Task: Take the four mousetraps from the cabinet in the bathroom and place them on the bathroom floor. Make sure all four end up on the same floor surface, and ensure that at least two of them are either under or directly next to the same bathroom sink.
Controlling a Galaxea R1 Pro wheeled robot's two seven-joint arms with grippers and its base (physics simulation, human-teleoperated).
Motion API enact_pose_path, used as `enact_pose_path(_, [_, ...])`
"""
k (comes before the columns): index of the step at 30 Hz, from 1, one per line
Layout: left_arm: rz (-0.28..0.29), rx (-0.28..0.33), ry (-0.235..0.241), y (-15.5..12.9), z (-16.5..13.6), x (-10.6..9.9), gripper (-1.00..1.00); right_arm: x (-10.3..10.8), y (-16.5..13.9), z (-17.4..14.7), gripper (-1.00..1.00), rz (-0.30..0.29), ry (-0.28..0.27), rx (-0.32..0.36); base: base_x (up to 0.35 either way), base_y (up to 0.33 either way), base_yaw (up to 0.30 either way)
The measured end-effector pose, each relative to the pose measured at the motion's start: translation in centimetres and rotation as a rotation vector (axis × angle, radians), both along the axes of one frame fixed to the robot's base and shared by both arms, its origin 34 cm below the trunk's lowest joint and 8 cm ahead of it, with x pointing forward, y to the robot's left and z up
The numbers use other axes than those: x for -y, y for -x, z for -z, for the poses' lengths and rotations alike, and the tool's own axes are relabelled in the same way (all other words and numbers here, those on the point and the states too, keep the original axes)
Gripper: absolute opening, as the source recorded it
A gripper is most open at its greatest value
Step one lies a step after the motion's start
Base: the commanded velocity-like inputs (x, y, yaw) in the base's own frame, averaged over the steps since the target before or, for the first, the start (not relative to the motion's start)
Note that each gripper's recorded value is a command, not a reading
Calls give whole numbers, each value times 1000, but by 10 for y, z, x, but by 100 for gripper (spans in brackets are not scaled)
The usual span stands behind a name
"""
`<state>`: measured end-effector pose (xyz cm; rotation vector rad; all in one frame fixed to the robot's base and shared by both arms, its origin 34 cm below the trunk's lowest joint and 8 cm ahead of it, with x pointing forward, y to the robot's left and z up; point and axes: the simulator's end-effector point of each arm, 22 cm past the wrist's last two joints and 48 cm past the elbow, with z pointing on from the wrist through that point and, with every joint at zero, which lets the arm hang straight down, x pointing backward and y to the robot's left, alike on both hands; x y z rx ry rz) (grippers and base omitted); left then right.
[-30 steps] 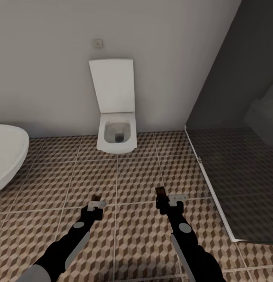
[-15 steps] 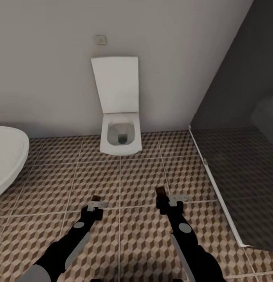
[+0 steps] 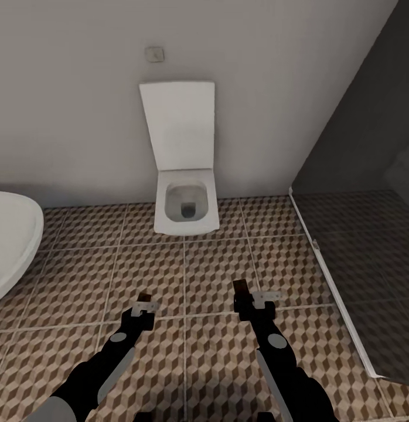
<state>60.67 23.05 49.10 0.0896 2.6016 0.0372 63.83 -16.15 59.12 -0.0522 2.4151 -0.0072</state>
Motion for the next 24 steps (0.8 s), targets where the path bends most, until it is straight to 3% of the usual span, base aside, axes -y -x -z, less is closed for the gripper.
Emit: enact_pose_path(24, [0,-33,0,13,45,0,-100,0,10,47,-100,0,1,-34,0,0,0])
